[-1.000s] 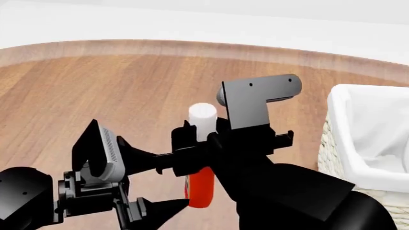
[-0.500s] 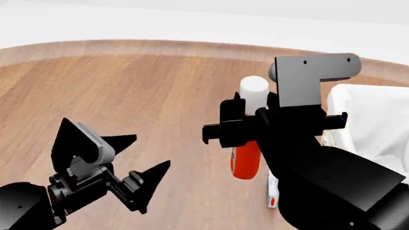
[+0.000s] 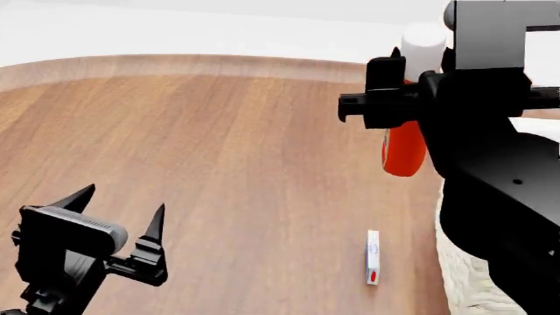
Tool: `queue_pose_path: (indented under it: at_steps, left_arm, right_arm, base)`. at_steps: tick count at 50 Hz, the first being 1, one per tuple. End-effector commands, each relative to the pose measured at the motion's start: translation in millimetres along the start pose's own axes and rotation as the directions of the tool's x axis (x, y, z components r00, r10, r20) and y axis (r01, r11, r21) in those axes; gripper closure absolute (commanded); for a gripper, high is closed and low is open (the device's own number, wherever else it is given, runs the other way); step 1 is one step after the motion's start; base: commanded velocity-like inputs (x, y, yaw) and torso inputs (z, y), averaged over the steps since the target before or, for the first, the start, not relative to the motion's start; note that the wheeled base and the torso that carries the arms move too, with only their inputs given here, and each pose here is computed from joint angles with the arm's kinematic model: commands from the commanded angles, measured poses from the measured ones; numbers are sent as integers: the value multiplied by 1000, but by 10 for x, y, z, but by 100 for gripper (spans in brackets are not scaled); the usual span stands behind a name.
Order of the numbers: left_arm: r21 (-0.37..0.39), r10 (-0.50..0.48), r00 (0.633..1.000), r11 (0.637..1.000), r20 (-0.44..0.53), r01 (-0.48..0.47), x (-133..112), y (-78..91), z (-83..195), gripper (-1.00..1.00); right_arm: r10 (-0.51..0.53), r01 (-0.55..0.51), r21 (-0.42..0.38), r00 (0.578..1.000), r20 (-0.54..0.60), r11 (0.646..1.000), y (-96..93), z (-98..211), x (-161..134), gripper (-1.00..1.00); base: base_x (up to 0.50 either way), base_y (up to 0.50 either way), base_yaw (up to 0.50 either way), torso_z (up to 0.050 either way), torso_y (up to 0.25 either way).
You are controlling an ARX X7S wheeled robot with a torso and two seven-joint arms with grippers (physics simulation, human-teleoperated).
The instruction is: Pick up the ketchup, and put it in the basket.
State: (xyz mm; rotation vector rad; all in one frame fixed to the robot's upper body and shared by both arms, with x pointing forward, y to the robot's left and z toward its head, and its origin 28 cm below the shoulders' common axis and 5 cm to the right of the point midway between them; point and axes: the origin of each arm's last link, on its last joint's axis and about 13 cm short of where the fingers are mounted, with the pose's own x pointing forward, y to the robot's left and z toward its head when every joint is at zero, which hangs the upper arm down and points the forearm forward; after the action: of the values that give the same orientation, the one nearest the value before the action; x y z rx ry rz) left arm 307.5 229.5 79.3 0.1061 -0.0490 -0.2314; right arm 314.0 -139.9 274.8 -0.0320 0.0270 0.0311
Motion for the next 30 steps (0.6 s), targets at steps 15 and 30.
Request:
queue_pose_path:
  at_steps: [15, 30]
  left_arm:
    - [-37, 129, 988, 991, 89, -126, -511, -46, 100, -100]
    - [-56, 118, 986, 992, 115, -113, -637, -36, 168, -100]
  right_arm:
    - [-227, 228, -1, 968, 107, 974, -573, 540, 98, 100]
    - [-302, 306, -36, 950, 78, 951, -720, 397, 229, 100]
  base:
    - [0, 0, 0, 0, 0]
    - [0, 0, 0, 0, 0]
